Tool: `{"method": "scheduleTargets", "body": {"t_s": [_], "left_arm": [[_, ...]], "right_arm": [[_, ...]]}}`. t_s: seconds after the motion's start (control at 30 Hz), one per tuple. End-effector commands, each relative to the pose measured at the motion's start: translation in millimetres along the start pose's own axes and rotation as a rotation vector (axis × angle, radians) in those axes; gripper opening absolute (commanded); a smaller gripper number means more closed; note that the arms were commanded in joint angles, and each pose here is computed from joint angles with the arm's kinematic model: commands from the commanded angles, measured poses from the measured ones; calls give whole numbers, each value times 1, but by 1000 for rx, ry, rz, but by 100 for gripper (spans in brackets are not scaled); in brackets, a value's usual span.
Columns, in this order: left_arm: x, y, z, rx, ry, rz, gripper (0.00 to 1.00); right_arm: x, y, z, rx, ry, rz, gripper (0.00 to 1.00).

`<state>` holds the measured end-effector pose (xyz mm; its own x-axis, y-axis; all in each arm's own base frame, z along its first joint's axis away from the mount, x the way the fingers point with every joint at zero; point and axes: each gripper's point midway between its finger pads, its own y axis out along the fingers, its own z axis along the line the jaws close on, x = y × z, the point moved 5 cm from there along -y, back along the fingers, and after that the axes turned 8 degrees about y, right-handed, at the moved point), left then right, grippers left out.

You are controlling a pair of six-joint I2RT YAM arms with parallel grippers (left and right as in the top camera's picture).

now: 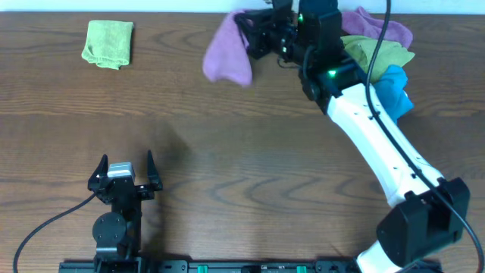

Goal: Fold the cloth
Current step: 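Lift the purple cloth and drag it left to the table center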

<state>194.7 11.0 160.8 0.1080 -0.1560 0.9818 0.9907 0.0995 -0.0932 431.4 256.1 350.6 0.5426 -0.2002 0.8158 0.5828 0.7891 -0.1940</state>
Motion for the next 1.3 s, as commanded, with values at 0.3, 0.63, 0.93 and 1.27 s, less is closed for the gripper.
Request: {"method": "scheduleTargets", "body": {"t_s": [0.3,0.63,0.93,1.27], "left_arm": [[-16,1,3,37,18,64,95],[-16,1,3,37,18,64,95],[-16,1,3,37,18,64,95],[-16,1,3,37,18,64,95]], "right_arm": [[-91,-88,-125,-957,223,378,99],[-145,-84,-138,-887,123,642,99],[-220,-71,-84,-584,83,969,64],[-258,-65,-58,-842,-563,1039,78]]}}
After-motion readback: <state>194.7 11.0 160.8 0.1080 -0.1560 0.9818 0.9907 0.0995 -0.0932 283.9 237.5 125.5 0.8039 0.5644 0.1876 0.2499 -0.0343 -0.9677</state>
